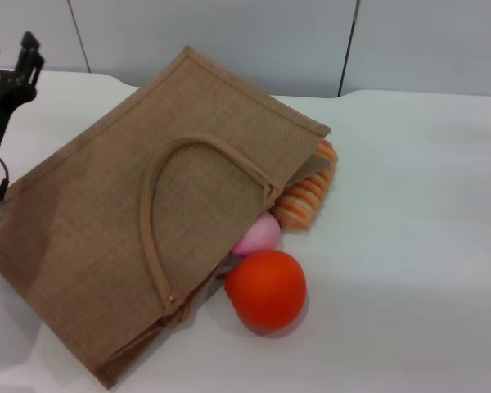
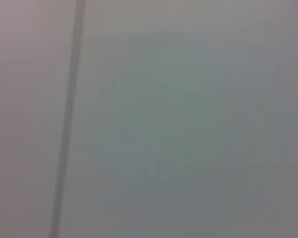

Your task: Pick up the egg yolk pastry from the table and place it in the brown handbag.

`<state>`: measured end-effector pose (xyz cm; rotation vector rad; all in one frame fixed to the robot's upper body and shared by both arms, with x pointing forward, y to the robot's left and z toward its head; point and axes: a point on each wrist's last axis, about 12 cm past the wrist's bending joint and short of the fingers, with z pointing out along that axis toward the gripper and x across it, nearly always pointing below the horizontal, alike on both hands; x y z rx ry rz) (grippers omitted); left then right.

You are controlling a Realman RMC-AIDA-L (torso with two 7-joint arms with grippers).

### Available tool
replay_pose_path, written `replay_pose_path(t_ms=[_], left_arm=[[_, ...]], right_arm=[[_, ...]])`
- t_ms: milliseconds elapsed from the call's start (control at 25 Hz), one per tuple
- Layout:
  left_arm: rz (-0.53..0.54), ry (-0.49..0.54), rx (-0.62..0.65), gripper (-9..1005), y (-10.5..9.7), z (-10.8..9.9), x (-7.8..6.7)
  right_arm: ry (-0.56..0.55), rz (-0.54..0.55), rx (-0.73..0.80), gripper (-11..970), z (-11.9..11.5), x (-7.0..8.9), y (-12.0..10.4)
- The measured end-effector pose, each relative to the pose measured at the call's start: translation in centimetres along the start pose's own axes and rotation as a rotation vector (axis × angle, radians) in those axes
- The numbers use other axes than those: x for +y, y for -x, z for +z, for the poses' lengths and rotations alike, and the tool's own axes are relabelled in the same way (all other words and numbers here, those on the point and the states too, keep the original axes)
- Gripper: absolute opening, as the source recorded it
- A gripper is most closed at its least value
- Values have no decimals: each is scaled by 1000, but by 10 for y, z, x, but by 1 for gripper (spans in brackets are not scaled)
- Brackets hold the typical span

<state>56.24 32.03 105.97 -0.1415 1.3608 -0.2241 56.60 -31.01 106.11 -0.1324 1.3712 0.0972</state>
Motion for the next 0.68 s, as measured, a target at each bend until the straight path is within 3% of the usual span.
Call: replay_pose_path(t_ms=[160,680], left_arm=[[-25,17,-6,648,0,-4,4],[-40,18,-37,645,2,-13,7]], right_arm=[[-73,28,-5,892,-8,-9,-2],[-85,36,-17,892,-13,-11,-1]])
